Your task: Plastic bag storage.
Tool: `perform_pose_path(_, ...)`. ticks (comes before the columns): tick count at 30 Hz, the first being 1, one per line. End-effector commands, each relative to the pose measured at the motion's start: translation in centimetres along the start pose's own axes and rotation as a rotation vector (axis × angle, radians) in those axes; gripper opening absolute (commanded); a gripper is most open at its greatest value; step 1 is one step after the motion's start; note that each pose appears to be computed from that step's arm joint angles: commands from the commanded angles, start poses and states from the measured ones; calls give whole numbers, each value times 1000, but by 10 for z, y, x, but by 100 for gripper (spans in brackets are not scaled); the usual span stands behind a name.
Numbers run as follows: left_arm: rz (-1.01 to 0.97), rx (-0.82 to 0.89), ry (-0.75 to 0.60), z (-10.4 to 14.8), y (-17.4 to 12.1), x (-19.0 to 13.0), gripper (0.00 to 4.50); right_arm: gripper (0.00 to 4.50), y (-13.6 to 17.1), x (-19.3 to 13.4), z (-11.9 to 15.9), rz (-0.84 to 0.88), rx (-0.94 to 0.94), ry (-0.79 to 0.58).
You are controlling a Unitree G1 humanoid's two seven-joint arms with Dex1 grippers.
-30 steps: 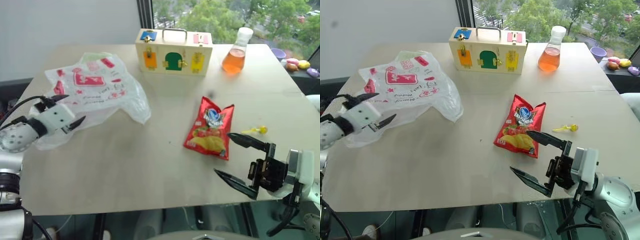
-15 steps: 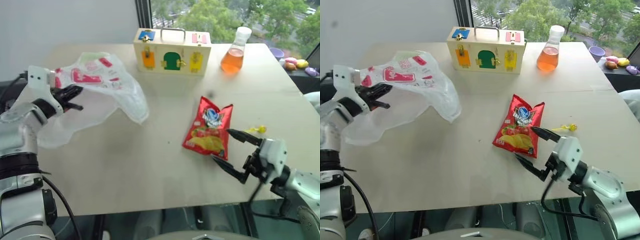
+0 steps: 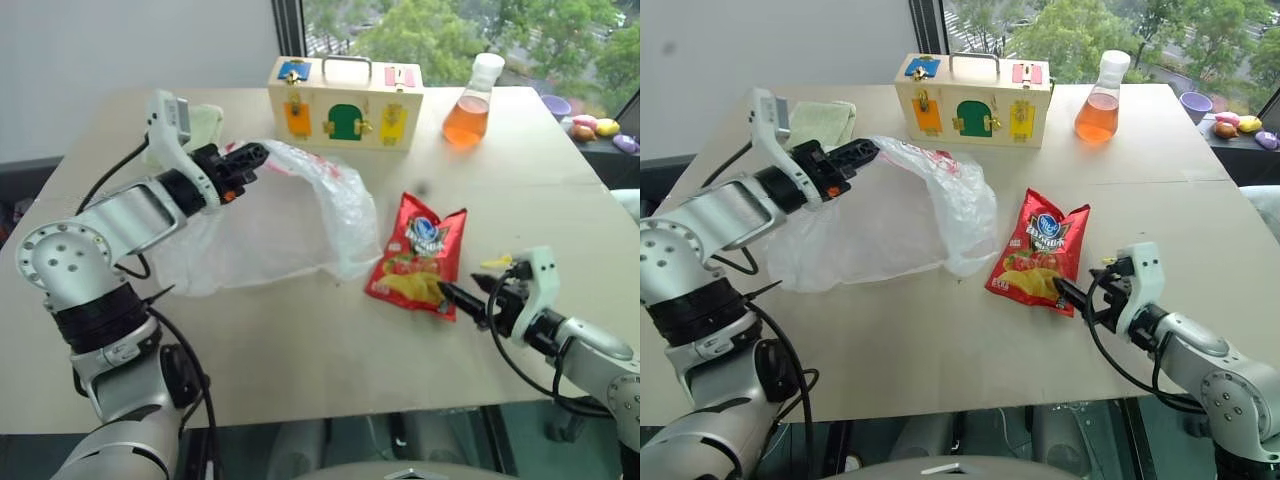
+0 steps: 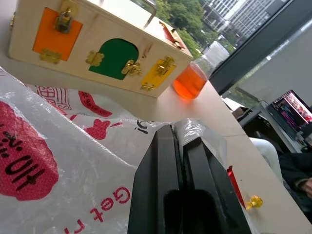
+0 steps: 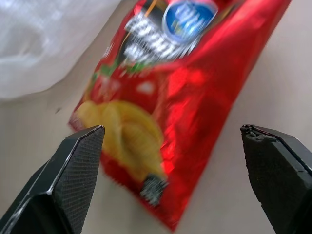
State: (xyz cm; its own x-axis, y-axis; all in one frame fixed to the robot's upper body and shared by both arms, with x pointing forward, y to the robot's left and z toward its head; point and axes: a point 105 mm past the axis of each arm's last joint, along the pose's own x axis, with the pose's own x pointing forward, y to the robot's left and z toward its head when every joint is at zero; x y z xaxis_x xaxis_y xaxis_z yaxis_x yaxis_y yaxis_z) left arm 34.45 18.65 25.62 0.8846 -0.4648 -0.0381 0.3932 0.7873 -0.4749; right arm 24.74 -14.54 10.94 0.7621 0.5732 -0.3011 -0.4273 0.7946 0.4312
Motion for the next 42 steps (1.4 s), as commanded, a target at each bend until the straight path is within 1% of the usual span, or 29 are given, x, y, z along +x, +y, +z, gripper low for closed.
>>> perform_pose_path(1, 74, 79, -70, 20, 0, -3, 2, 450, 7, 11, -1, 25, 76, 15)
perform_pose_path(3, 140, 125, -68, 23, 7, -4, 2, 450, -2, 25, -14, -23, 65, 84)
perform_pose_path(5, 172, 161, -57, 25, 7, -4, 2, 450, -12, 34, -21, -69, 49, 119)
perform_pose_path(8, 216, 199, -34, 29, 6, -2, 0, 372, -26, 37, -24, -126, -35, 153)
perform_pose_path(10, 231, 220, -27, 32, 2, 0, 0, 262, -38, 35, -21, -173, -83, 155)
perform_pose_path(13, 220, 228, -2, 31, -3, 4, 0, 107, -43, 34, -16, -174, -160, 139)
perform_pose_path(14, 223, 238, 8, 30, -4, 5, 0, 73, -42, 34, -14, -166, -204, 135)
perform_pose_path(15, 221, 233, 10, 30, -4, 7, 0, 21, -38, 33, -11, -148, -240, 125)
perform_pose_path(16, 224, 224, 15, 30, -3, 8, 0, 5, -34, 32, -8, -129, -261, 110)
perform_pose_path(17, 232, 221, 22, 30, -2, 9, 0, 5, -30, 32, -5, -112, -271, 96)
perform_pose_path(19, 240, 256, 36, 31, 0, 10, 0, 5, -11, 26, 5, -13, -353, 60)
perform_pose_path(21, 217, 242, 37, 34, -2, 14, 0, 5, 16, 18, 16, 129, -402, 17)
perform_pose_path(22, 211, 247, 42, 36, -4, 17, 0, 5, 35, 10, 24, 231, -406, -17)
perform_pose_path(25, 209, 246, 49, 42, -3, 25, 0, 5, 69, -7, 35, 434, -413, -47)
perform_pose_path(27, 210, 239, 51, 44, -2, 28, 0, 5, 79, -14, 38, 499, -412, -42)
perform_pose_path(29, 230, 249, 42, 50, -2, 35, 0, 5, 87, -23, 38, 565, -408, -6)
perform_pose_path(32, 241, 258, 7, 62, -6, 46, 0, 5, 89, -37, 38, 637, -391, 54)
perform_pose_path(34, 232, 257, 5, 65, -8, 50, 0, 5, 90, -43, 38, 660, -380, 72)
perform_pose_path(35, 228, 259, 9, 65, -9, 52, 0, 5, 91, -46, 39, 681, -373, 82)
perform_pose_path(39, 181, 275, 43, 60, -19, 63, 0, 5, 116, -51, 41, 873, -367, 120)
perform_pose_path(42, 171, 290, 51, 57, -20, 67, 0, 5, 122, -50, 39, 940, -371, 169)
